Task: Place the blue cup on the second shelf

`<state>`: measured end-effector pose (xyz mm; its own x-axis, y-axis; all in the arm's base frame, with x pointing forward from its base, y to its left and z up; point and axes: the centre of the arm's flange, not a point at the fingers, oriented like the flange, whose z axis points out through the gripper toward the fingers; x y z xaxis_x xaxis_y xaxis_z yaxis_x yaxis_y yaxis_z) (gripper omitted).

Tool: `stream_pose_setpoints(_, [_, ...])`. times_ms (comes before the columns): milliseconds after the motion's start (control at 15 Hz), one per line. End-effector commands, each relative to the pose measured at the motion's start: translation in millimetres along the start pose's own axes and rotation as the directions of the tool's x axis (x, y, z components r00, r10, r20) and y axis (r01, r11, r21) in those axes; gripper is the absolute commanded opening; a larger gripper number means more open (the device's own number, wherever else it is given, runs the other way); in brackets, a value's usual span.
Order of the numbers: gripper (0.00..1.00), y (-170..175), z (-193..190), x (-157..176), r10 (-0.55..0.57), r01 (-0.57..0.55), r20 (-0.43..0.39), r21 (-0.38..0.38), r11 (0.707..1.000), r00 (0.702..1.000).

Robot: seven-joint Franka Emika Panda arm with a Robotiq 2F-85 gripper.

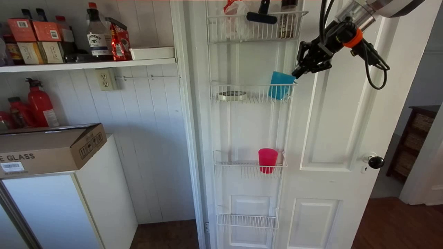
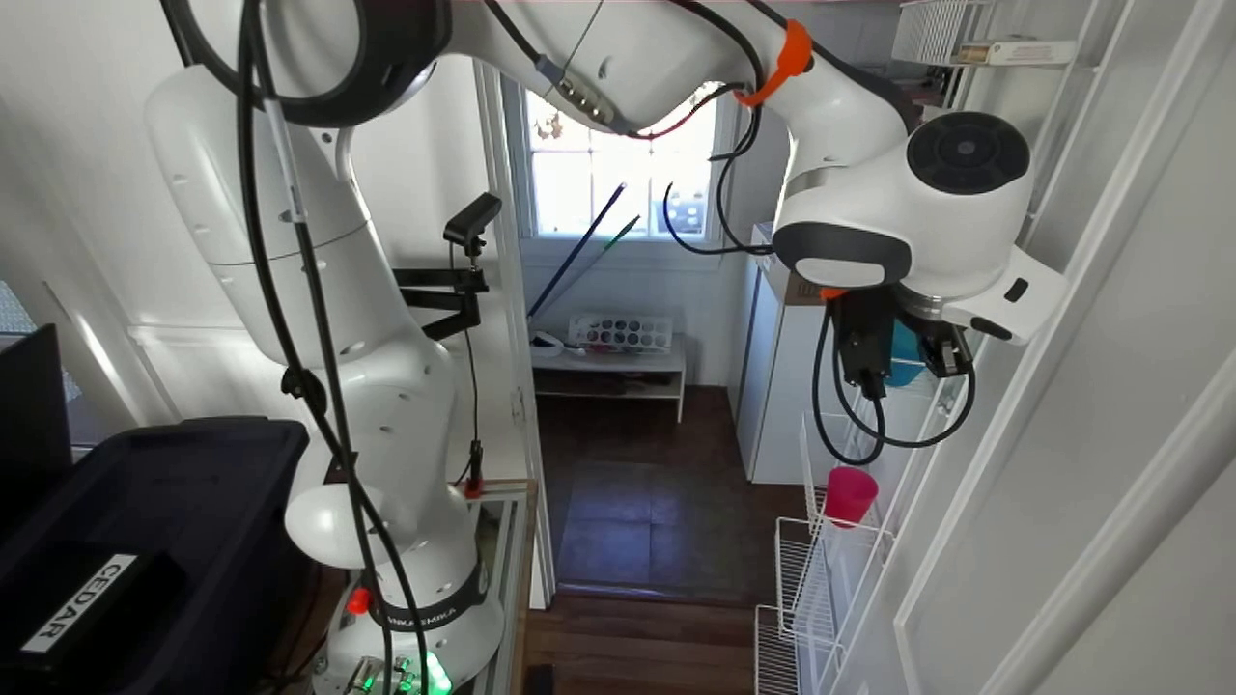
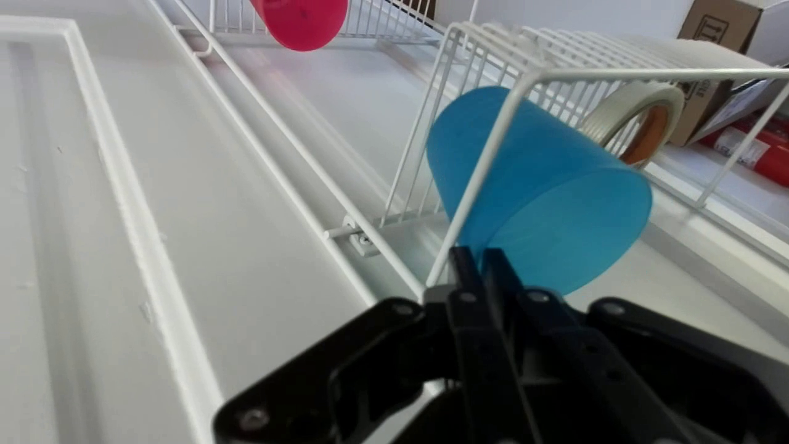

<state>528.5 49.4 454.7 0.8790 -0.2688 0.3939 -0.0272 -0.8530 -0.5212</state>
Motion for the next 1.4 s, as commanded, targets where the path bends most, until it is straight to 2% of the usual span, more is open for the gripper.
stream_pose_setpoints(0, [0.40,-10,3,7,-0.001,0.001,-0.009,-0.026,1.000,1.000])
stream_pose_setpoints(333, [0.75,-5,-21,15,0.008,-0.007,-0.043,0.024,1.000,0.999])
stream_pose_setpoints(533, [0.97,7,-38,16,-0.031,0.031,-0.030,0.000,1.000,0.999])
stream_pose_setpoints(733, [1.00,22,-56,12,-0.032,0.032,-0.009,-0.028,0.999,0.999])
stream_pose_setpoints(933, [1.00,36,-80,6,-0.032,0.032,0.018,-0.024,0.999,0.999])
stream_pose_setpoints(1267, [1.00,57,-115,-10,-0.040,0.039,0.065,0.031,0.999,0.997])
stream_pose_setpoints(1333, [1.00,51,-94,7,-0.022,0.021,0.049,0.024,0.999,0.999])
